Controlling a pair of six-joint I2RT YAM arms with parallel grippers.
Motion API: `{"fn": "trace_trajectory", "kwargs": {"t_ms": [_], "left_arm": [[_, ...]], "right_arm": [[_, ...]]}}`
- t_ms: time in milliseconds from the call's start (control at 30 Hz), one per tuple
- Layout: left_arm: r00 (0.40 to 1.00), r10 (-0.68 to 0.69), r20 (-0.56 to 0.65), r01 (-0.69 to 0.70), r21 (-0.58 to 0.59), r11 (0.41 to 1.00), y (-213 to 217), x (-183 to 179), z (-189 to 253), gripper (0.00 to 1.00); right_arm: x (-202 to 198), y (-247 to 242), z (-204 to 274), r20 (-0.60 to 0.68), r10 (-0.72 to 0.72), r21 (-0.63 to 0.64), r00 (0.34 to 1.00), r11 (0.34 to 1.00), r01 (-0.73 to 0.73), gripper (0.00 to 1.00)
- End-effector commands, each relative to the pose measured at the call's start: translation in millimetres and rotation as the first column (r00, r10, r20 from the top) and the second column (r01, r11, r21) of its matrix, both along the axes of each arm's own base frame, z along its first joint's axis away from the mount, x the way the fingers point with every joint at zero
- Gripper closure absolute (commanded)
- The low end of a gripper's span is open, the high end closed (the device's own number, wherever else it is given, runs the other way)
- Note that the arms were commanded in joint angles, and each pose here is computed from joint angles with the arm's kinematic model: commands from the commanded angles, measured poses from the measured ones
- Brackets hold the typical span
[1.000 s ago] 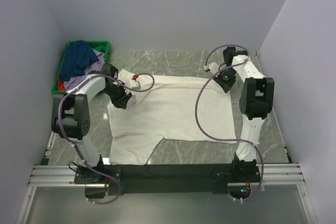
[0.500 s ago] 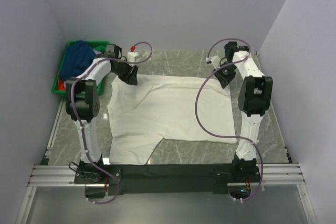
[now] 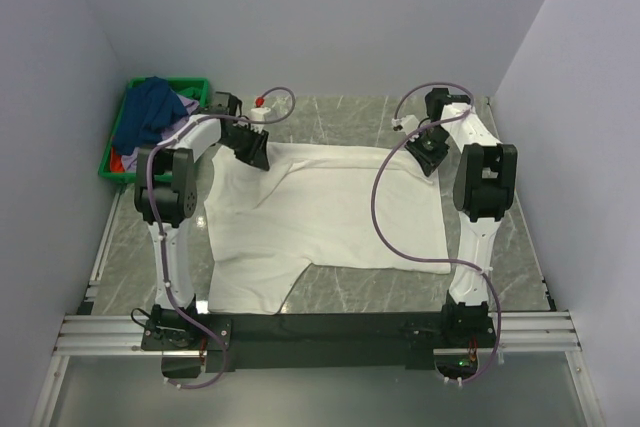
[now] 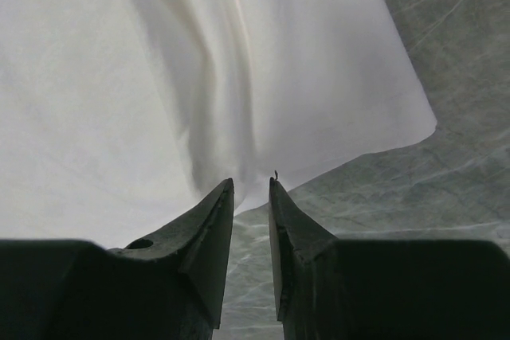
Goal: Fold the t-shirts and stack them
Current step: Fold the tshirt
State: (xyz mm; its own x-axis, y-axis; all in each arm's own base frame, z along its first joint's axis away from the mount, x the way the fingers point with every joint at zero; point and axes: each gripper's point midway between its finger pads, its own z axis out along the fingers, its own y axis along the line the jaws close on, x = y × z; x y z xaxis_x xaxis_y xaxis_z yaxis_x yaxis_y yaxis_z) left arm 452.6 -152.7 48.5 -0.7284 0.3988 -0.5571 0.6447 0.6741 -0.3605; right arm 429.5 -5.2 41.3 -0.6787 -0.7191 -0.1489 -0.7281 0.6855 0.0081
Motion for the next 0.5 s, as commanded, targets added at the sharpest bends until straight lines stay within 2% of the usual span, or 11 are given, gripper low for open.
{"fn": "trace_trajectory", "kwargs": {"t_ms": [0, 67, 100, 167, 267, 400, 467], "left_arm": [[0.999, -0.051, 0.018, 0.052, -0.072, 0.996, -21, -2, 21, 0.72], [0.997, -0.076, 0.005, 0.076, -0.080, 0.994, -28, -9, 21, 0.82], [0.996, -0.087, 0.008, 0.088, -0.081, 0.993, -30, -11, 23, 0.91], [0.993, -0.119, 0.016, 0.120, -0.092, 0.989, -37, -18, 28, 0.99], [0.981, -0.190, 0.041, 0.194, -0.096, 0.976, -55, -36, 40, 0.99], [0.949, -0.311, 0.057, 0.314, -0.044, 0.948, -76, -68, 39, 0.99], [0.942, -0.332, 0.047, 0.332, -0.008, 0.943, -79, -79, 32, 0.92]], "right_arm": [[5, -3, -7, 0.010, 0.012, -0.031, 1.000, 0.999, -0.012, 0.68], [6, -4, -7, 0.013, 0.017, -0.040, 1.000, 0.999, -0.017, 0.68], [5, -5, -8, 0.013, 0.016, -0.043, 1.000, 0.999, -0.015, 0.68], [8, -6, -8, 0.032, 0.016, -0.053, 0.999, 0.999, -0.015, 0.69], [8, -8, -6, 0.047, 0.020, -0.065, 0.999, 0.998, -0.016, 0.72], [6, -9, -2, 0.061, 0.018, -0.067, 0.998, 0.998, -0.014, 0.72], [9, -11, 6, 0.091, 0.012, -0.066, 0.996, 0.998, -0.006, 0.71]]}}
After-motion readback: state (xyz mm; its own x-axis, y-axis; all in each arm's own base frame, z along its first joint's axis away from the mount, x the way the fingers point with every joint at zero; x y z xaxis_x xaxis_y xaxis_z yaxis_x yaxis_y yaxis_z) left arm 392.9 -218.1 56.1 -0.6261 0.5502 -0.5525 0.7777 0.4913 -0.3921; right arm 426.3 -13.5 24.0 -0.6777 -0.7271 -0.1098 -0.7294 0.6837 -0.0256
